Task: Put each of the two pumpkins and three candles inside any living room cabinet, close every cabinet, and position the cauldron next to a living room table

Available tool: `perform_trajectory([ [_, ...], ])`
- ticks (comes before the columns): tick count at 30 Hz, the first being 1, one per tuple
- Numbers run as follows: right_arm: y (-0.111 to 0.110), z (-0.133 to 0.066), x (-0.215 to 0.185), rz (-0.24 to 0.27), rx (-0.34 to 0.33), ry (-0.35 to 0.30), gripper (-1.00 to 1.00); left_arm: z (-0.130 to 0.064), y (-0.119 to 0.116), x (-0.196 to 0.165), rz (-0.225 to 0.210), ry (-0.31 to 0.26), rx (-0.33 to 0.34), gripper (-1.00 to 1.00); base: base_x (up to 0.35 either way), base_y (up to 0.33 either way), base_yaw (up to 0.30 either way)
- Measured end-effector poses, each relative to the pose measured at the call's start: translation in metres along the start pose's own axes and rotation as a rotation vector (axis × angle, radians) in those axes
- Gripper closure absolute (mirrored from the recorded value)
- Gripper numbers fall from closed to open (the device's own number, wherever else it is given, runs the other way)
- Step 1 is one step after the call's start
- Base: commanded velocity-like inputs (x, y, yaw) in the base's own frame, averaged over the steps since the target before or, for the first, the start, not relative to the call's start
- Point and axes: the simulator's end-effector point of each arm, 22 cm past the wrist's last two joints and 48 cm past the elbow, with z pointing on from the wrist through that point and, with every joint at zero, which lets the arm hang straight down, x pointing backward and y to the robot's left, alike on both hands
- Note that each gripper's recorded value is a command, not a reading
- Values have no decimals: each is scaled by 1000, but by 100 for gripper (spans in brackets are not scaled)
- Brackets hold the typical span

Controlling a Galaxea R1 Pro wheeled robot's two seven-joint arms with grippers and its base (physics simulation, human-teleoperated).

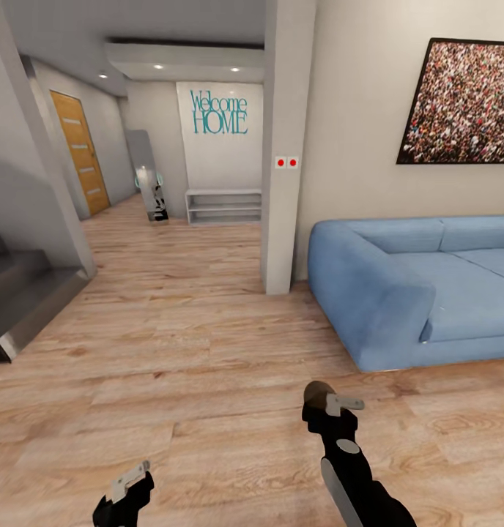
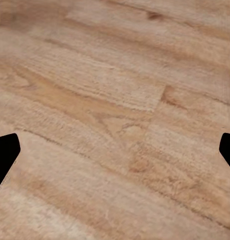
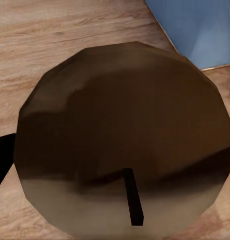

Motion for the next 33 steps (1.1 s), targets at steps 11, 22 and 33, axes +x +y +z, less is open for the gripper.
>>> perform_trajectory([
  [11,-23,-2,26,43,63,-99,100,-45,32,36,9,-2,-25,-100,0,0,0],
  [22,-43,-37,73,-5,114,-121,100,-73,42,29,8,-52,-16,-100,0,0,0],
  [33,-76,-68,159,-44,153,-95,100,-122,88,75,71,36,-47,-100,0,0,0],
])
